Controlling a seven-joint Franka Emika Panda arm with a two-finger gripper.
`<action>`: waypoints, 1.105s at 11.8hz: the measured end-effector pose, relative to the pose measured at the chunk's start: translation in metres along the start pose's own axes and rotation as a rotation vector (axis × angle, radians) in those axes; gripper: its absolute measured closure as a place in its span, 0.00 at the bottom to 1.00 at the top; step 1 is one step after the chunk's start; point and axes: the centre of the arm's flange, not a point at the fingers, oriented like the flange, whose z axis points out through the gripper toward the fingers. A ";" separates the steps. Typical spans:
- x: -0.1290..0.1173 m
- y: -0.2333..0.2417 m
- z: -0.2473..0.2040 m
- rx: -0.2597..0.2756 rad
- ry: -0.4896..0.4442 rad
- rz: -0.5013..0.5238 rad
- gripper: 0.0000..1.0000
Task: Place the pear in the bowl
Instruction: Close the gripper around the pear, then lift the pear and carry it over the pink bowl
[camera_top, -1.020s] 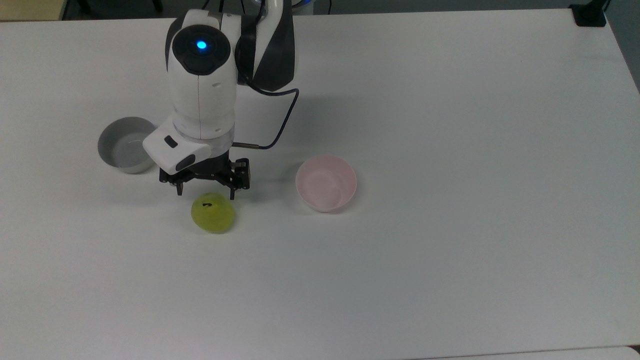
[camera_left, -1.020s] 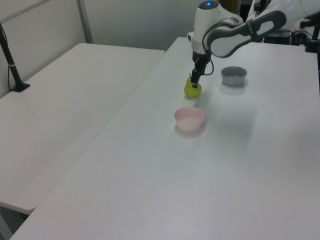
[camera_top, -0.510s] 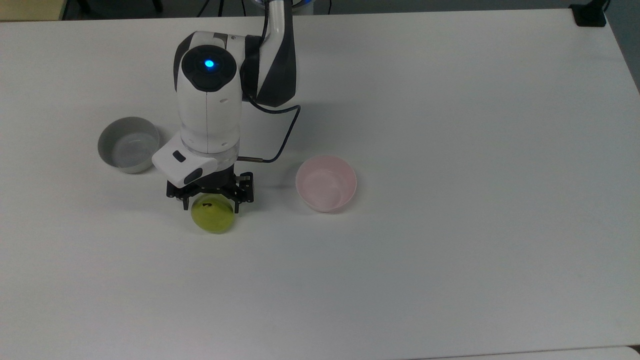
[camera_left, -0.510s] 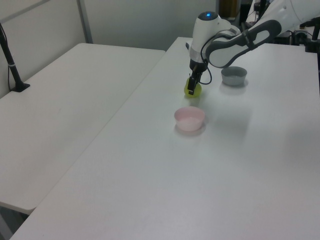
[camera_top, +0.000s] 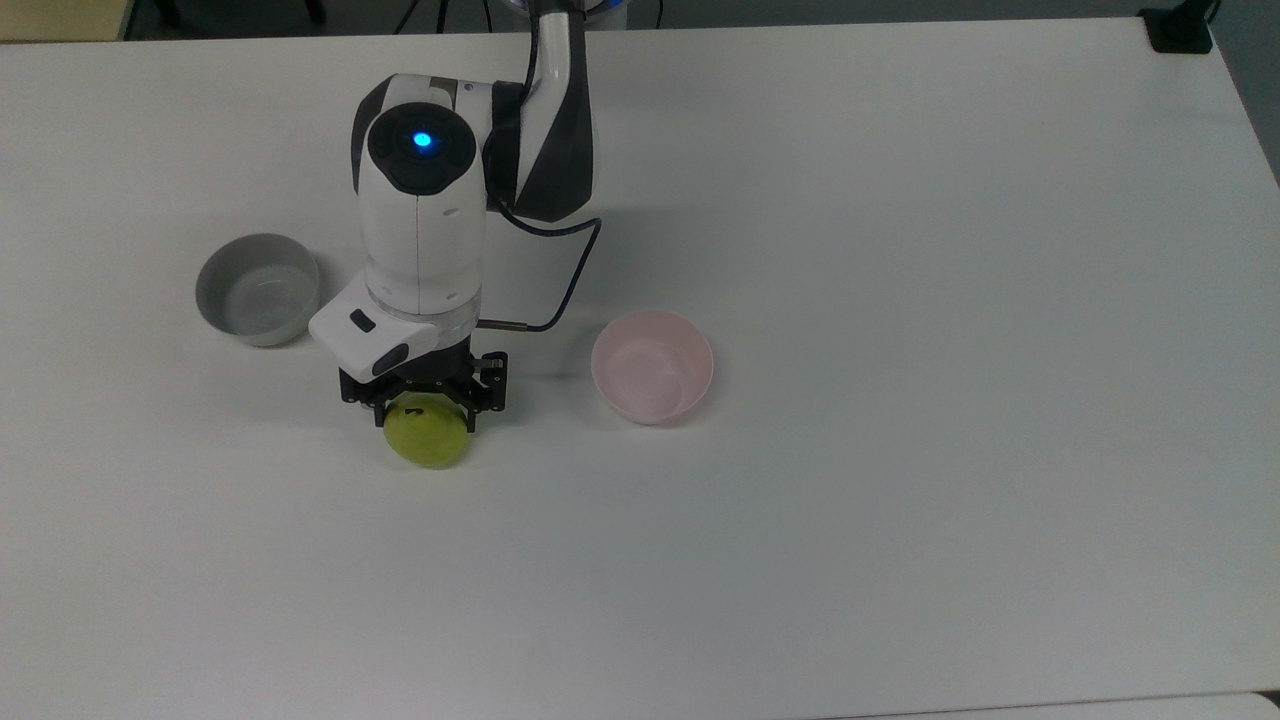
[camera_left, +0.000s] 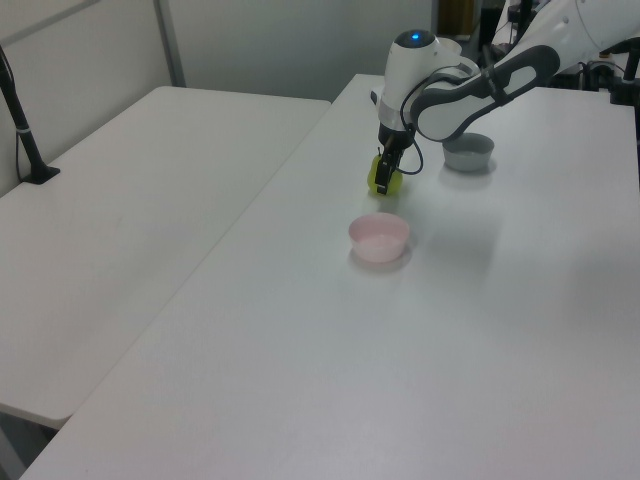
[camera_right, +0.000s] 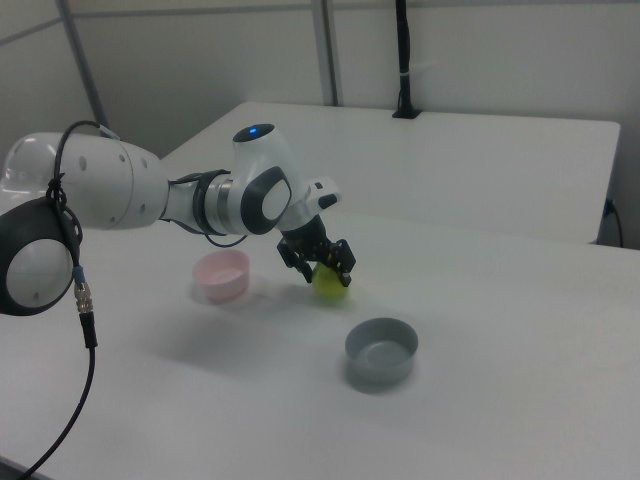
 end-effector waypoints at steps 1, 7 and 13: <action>0.000 0.000 0.000 0.000 0.000 0.000 0.13; 0.013 0.009 -0.050 -0.008 0.058 0.012 0.13; 0.014 -0.051 -0.134 0.053 0.048 -0.018 0.13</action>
